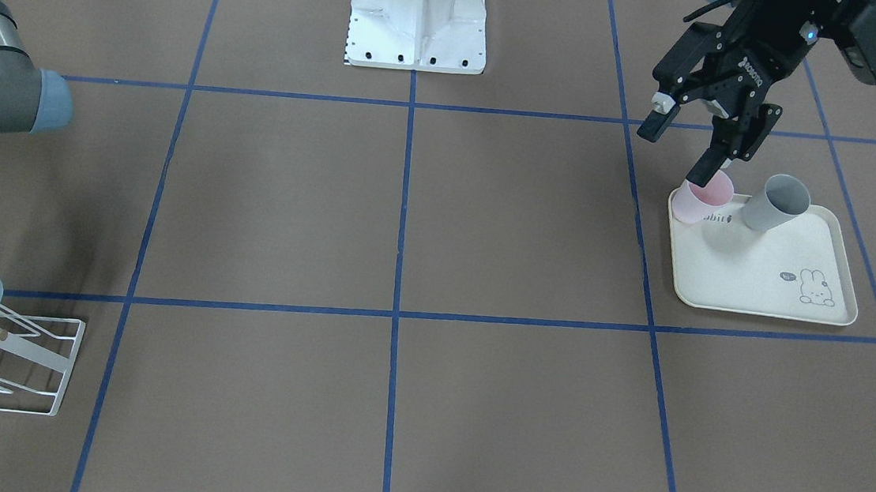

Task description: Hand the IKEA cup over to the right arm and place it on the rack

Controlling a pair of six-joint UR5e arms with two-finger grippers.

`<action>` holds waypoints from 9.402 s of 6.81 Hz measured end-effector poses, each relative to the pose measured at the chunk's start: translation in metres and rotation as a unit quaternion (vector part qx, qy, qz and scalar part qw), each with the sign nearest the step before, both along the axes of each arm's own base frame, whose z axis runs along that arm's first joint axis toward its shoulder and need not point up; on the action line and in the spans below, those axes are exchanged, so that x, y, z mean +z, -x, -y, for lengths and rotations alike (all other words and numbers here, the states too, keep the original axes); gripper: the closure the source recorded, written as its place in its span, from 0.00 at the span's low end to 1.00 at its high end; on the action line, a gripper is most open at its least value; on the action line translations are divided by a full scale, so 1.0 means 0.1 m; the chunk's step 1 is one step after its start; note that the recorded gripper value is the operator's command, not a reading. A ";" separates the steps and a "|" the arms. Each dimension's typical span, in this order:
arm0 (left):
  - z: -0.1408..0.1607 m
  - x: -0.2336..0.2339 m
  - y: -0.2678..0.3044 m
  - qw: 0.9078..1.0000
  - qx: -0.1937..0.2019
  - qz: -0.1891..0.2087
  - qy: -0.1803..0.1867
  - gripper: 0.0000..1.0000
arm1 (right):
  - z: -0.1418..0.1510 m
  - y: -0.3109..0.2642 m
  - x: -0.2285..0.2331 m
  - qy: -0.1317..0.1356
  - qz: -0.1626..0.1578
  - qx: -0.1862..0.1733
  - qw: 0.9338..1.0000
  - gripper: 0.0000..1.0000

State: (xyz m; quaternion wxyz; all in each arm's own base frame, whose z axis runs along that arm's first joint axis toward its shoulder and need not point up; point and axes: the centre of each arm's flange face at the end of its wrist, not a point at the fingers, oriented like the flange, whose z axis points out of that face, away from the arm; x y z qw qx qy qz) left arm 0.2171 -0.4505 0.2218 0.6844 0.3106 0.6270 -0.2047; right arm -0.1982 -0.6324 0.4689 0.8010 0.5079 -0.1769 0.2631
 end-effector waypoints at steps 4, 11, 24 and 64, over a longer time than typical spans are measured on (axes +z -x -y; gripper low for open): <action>0.00 0.02 -0.02 1.000 0.002 0.001 0.002 0.00 | 0.02 0.04 0.13 0.009 -0.003 -0.006 1.000 1.00; 0.01 0.03 -0.04 1.000 0.003 0.001 0.002 0.00 | -0.21 0.18 0.45 0.022 -0.014 -0.025 0.999 1.00; -0.02 -0.01 -0.01 1.000 0.015 0.003 -0.006 0.00 | -0.20 -0.83 -0.01 -0.004 0.035 -0.111 0.993 0.00; -0.25 3.59 0.57 0.823 0.397 0.407 -0.010 1.00 | -1.39 0.11 -2.27 0.072 0.455 -0.328 0.825 0.00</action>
